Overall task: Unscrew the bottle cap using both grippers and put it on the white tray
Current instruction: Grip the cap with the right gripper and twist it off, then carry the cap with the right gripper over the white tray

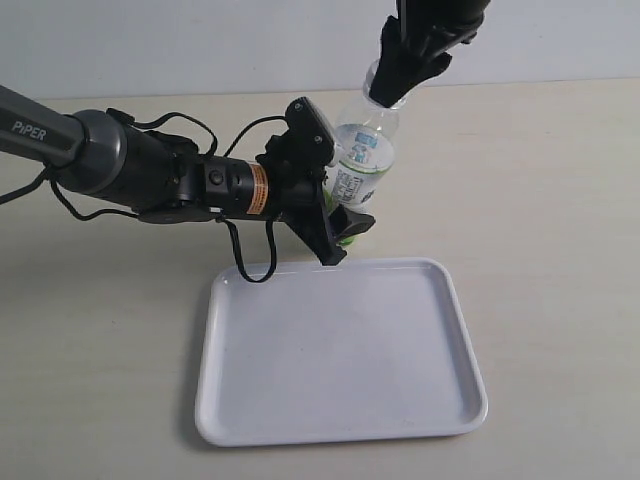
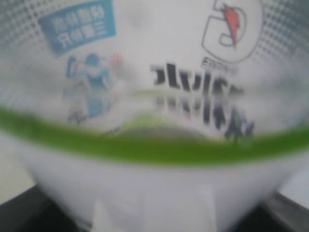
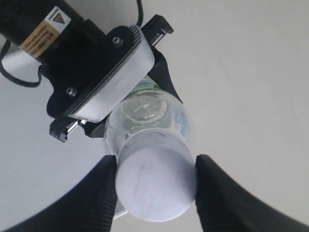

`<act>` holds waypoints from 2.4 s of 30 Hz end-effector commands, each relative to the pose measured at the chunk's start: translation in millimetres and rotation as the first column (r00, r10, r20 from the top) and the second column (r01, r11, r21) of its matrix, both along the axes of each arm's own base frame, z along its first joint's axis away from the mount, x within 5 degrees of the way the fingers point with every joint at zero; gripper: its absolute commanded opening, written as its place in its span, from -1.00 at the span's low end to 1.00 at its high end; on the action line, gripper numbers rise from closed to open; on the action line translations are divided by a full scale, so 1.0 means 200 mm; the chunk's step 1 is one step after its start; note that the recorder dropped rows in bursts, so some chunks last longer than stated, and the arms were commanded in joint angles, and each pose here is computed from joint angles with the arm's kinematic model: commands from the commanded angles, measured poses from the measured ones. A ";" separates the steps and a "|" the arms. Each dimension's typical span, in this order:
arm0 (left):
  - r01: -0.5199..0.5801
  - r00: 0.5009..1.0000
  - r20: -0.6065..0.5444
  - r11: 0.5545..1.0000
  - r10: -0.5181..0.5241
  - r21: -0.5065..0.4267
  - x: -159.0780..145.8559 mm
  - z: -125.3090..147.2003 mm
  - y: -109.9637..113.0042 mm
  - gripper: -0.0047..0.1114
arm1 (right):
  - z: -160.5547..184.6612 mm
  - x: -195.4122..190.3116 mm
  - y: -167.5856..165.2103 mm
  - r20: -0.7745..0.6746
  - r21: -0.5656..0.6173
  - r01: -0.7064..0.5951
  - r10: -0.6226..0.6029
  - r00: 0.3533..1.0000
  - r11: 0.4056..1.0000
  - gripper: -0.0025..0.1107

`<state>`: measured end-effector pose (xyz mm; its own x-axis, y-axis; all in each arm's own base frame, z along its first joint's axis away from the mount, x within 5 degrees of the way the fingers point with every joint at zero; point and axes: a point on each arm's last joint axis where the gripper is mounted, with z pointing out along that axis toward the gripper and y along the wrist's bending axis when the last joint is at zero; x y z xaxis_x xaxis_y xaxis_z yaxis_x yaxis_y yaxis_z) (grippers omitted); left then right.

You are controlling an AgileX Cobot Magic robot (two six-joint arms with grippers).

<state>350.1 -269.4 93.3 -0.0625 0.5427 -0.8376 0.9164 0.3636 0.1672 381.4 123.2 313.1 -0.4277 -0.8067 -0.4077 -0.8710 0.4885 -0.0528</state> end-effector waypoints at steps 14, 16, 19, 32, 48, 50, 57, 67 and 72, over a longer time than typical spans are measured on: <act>-0.014 1.000 -0.008 1.000 0.014 -0.009 0.00 0.02 0.00 -0.92 | 0.00 0.00 0.01 0.192 -0.308 -0.718 0.780 0.596 0.624 -0.96; -0.014 1.000 -0.008 1.000 0.014 -0.009 0.00 0.02 0.00 -0.92 | 0.00 0.00 0.01 0.193 -0.342 -0.753 0.826 0.529 0.562 -0.96; -0.014 1.000 -0.008 1.000 0.014 -0.009 0.00 0.02 0.00 -0.92 | 0.00 0.00 0.01 0.190 -0.382 -0.788 0.876 0.444 0.483 -0.96; -0.031 0.999 -0.023 0.999 0.031 -0.025 0.00 0.03 0.00 -0.92 | 0.04 -0.02 0.00 0.182 -0.439 -0.801 0.914 0.364 0.407 -0.96; -0.097 0.995 -0.006 0.991 0.097 -0.092 0.03 0.05 0.00 -0.92 | 0.33 -0.19 -0.03 0.303 -0.163 -0.424 0.454 0.838 0.891 -0.96; -0.120 0.993 -0.008 0.988 0.120 -0.102 0.04 0.05 0.00 -0.92 | 0.34 -0.20 -0.05 0.279 -0.126 -0.309 0.333 0.901 0.943 -0.96; -0.146 0.989 -0.017 0.981 0.145 -0.131 0.05 0.06 0.00 -0.92 | 0.34 -0.19 -0.07 0.182 -0.001 0.005 -0.005 0.983 1.000 -0.96; -0.178 0.984 -0.038 0.944 0.174 -0.279 0.07 0.07 0.09 -0.92 | 0.34 -0.19 -0.07 0.061 0.111 0.277 -0.285 0.957 0.954 -0.96; -0.162 0.987 -0.039 0.919 0.159 -0.358 0.08 0.05 0.15 -0.92 | 0.33 -0.19 -0.07 0.015 0.133 0.357 -0.362 0.932 0.925 -0.96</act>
<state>364.0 -242.9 99.8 -0.1539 0.2795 -0.9477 0.8407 0.5410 0.0230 343.8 109.7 379.3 -0.6230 -0.5847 -0.5197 -0.6718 0.7402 -0.0274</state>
